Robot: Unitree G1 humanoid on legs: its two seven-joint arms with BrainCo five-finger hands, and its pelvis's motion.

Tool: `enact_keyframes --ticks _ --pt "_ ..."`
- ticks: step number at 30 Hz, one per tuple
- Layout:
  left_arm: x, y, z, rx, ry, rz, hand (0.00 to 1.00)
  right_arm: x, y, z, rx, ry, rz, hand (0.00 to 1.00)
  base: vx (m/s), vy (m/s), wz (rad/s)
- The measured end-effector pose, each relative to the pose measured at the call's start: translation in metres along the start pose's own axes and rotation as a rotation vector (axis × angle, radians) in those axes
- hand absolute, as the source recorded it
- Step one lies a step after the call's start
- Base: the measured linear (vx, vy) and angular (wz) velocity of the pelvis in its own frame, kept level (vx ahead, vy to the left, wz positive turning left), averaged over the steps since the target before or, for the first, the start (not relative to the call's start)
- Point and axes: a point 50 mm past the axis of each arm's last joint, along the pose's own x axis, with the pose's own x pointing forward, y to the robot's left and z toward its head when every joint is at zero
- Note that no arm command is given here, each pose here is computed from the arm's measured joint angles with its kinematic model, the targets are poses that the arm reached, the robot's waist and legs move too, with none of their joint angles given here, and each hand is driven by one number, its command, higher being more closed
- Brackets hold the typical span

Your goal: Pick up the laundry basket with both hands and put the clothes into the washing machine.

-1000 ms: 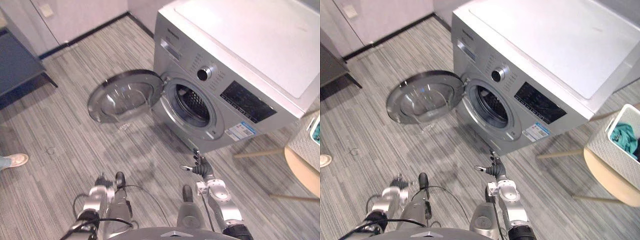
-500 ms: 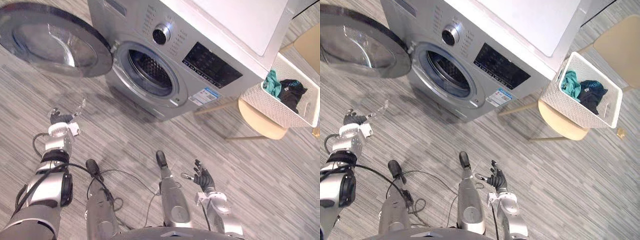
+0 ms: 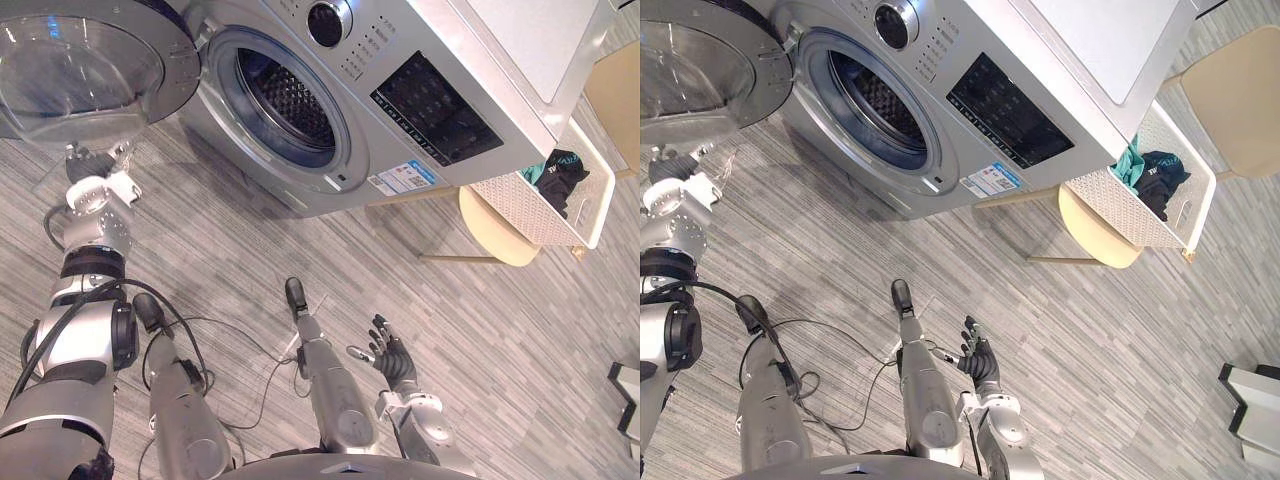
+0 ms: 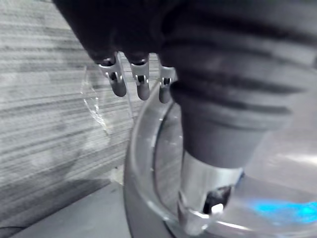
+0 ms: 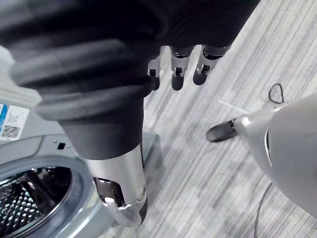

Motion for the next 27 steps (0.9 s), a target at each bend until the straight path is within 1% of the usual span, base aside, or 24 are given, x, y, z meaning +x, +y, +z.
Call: enact_keyframes --ticks 1,3,9,11,14,15,16,18,19,21,22,23,24,25,26,27 --pt "0.0 0.0 -0.002 -0.026 0.013 0.005 0.0 -0.001 0.001 0.004 0.0 -0.019 0.003 0.0 0.0 0.0 0.0" --pt "0.0 -0.001 -0.001 -0.033 0.011 0.003 0.0 -0.001 0.002 0.011 -0.003 -0.053 0.012 0.0 -0.03 -0.016 0.01" --pt "-0.004 -0.009 0.011 -0.099 -0.045 -0.018 0.0 -0.001 0.001 0.011 0.013 -0.059 0.014 0.0 -0.01 -0.004 0.05" --pt "-0.006 -0.007 0.006 -0.123 -0.049 -0.018 0.0 -0.001 0.001 0.012 0.014 -0.06 0.013 0.0 0.01 0.007 0.13" --pt "-0.018 0.01 -0.051 -0.091 0.07 0.003 0.0 0.0 0.0 0.011 0.012 -0.055 0.009 0.0 0.04 0.013 0.21" --pt "-0.029 0.021 -0.085 -0.034 0.146 0.02 0.0 0.0 -0.001 0.01 0.011 -0.049 0.003 0.0 0.08 0.017 0.25" --pt "-0.037 0.026 -0.103 -0.009 0.19 0.026 0.0 0.001 -0.003 0.008 0.01 -0.039 -0.005 0.0 0.1 0.016 0.3" --pt "-0.078 0.049 -0.174 0.061 0.395 0.04 0.0 0.007 -0.02 -0.004 -0.015 0.028 -0.079 0.0 0.1 0.011 0.39" --pt "-0.092 0.056 -0.192 0.083 0.451 0.038 0.0 0.009 -0.027 -0.009 -0.024 0.054 -0.108 0.0 0.1 0.008 0.53" --pt "-0.145 0.084 -0.245 0.195 0.637 0.005 0.0 0.014 -0.054 -0.031 -0.003 0.177 -0.232 0.0 0.12 0.028 0.51" --pt "-0.156 0.091 -0.254 0.224 0.674 -0.003 0.0 0.015 -0.06 -0.037 0.0 0.208 -0.26 0.0 0.09 0.036 0.43" --pt "-0.175 0.106 -0.268 0.273 0.738 -0.011 0.0 0.016 -0.071 -0.046 0.001 0.272 -0.302 0.0 0.04 0.022 0.34" --pt "-0.183 0.114 -0.273 0.295 0.767 -0.007 0.0 0.016 -0.075 -0.051 -0.002 0.303 -0.317 0.0 0.03 0.021 0.47" --pt "-0.201 0.134 -0.284 0.336 0.841 0.012 0.0 0.015 -0.084 -0.063 -0.015 0.378 -0.351 0.0 0.02 0.008 0.36" --pt "-0.207 0.142 -0.287 0.347 0.867 0.026 0.0 0.014 -0.087 -0.067 -0.007 0.406 -0.37 0.0 0.02 0.001 0.35" --pt "-0.22 0.156 -0.292 0.376 0.911 0.045 0.0 0.012 -0.091 -0.075 0.015 0.451 -0.401 0.0 0.01 -0.011 0.32"
